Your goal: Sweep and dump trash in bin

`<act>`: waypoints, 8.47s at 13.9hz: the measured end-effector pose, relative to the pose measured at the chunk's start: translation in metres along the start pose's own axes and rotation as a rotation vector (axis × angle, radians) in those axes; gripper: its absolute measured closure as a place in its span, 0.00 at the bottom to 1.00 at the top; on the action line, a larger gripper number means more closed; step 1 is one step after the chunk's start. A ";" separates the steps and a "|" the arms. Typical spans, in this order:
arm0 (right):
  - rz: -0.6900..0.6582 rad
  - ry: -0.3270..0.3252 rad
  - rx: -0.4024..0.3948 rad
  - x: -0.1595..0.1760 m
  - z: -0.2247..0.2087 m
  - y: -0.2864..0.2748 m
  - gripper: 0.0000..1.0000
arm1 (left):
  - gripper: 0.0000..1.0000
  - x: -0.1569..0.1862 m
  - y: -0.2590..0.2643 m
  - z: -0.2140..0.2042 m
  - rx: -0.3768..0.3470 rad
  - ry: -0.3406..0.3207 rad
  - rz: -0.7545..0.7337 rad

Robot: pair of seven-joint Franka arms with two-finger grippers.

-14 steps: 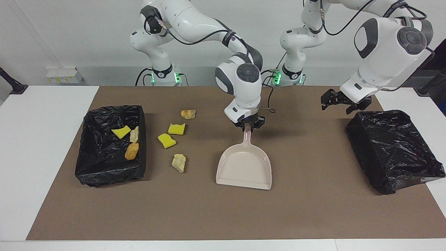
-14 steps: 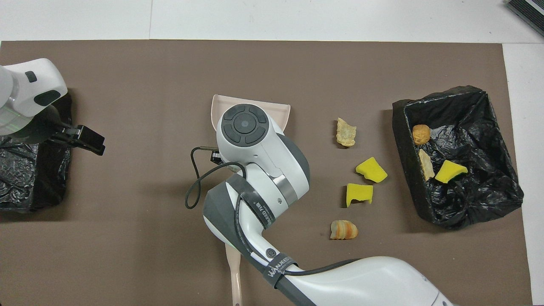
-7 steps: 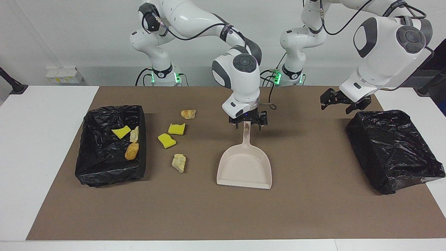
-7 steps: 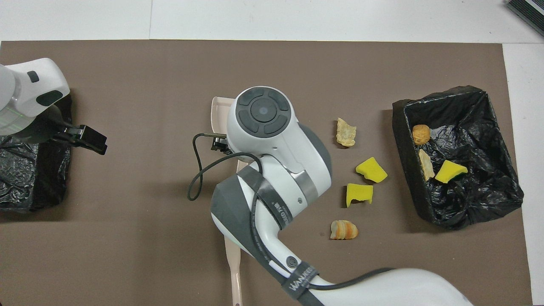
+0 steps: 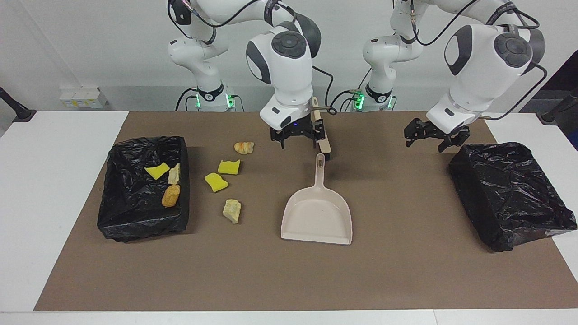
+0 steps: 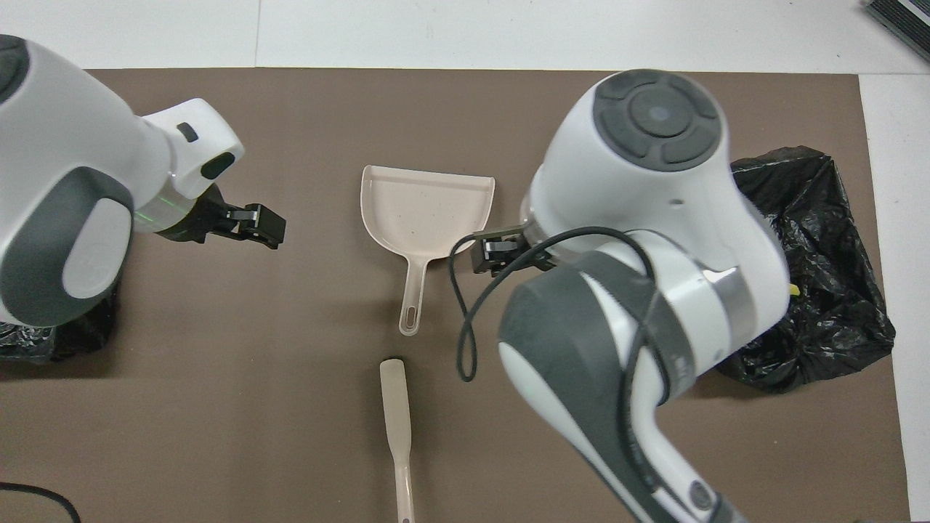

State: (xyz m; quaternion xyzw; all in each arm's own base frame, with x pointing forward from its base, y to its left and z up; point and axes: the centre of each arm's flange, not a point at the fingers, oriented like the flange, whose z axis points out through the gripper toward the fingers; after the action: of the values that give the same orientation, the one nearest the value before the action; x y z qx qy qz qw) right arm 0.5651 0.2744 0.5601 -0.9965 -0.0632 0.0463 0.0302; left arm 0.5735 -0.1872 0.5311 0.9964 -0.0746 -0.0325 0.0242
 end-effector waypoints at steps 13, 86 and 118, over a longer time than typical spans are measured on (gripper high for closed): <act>-0.037 -0.043 0.008 0.011 -0.014 0.145 0.00 | 0.00 -0.030 0.162 0.175 -0.038 0.035 0.001; -0.041 -0.236 -0.079 -0.175 0.191 -0.182 0.74 | 0.69 0.038 -0.141 0.118 0.136 -0.069 1.186; 0.198 -0.347 -0.348 -0.117 0.223 0.051 0.74 | 0.69 -0.071 0.082 0.158 0.099 -0.193 1.304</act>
State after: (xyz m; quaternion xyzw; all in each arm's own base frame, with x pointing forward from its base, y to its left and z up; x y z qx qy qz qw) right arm 0.4348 0.2212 0.3454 -0.9651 0.0231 0.2079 -0.1574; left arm 0.4806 -0.2645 0.3825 0.7394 -0.6661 -0.0968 -0.0137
